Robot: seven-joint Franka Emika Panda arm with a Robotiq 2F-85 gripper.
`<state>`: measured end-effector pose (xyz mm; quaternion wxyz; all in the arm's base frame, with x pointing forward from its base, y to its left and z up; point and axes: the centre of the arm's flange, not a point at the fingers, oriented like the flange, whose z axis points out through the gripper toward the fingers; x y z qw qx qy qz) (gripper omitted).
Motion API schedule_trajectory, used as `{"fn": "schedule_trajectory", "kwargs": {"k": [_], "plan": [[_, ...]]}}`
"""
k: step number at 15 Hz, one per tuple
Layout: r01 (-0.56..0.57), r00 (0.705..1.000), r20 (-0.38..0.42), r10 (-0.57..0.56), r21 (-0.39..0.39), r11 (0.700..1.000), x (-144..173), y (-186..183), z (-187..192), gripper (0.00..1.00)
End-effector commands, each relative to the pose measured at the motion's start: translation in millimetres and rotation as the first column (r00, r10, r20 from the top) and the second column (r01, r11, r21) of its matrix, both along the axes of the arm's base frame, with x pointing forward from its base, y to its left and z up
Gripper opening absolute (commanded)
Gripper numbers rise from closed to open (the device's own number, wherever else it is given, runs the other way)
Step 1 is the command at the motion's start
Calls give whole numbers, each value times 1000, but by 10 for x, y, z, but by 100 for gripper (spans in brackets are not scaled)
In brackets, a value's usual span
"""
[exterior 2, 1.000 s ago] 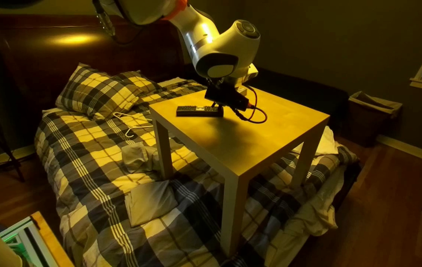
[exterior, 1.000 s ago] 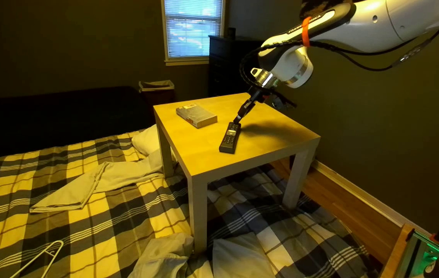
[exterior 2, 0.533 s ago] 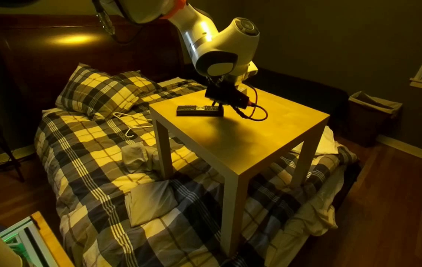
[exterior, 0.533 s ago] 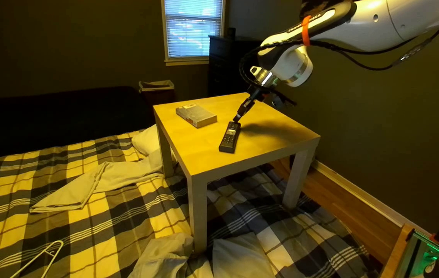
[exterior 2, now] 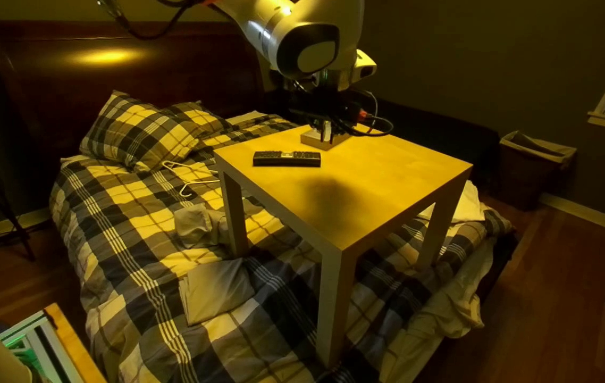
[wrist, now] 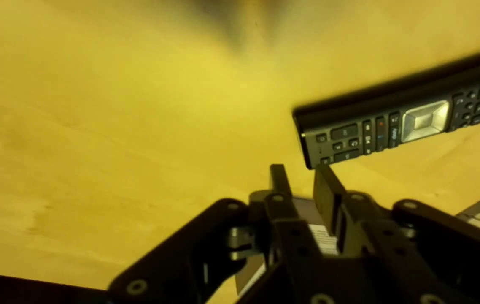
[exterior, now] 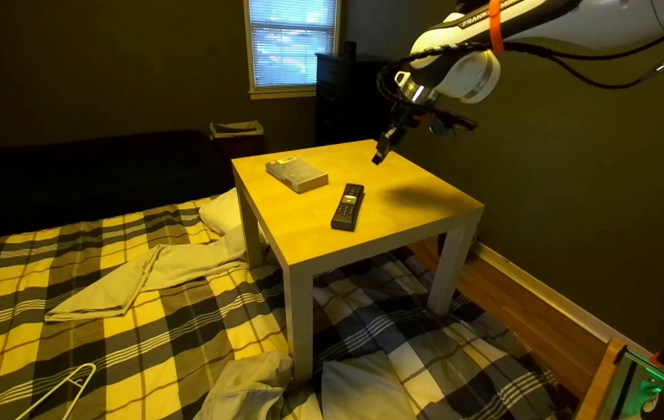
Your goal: Push the topmost button on the black remote
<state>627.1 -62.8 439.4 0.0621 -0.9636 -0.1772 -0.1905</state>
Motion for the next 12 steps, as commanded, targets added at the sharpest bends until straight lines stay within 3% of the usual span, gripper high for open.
{"fn": "schedule_trajectory", "kwargs": {"k": [1,4,7,9,10,12], "plan": [[106,985,-125,-118,-94,990,-414,-17,229,56],[178,955,-215,-204,-137,975,-688,-55,345,78],[229,935,-260,-242,-82,970,-920,-30,502,99],[209,944,-258,-204,-8,978,-1030,-20,594,100],[209,945,-243,-218,-61,976,-794,-47,545,99],[212,947,-241,-213,-30,977,-882,-25,626,100]]}}
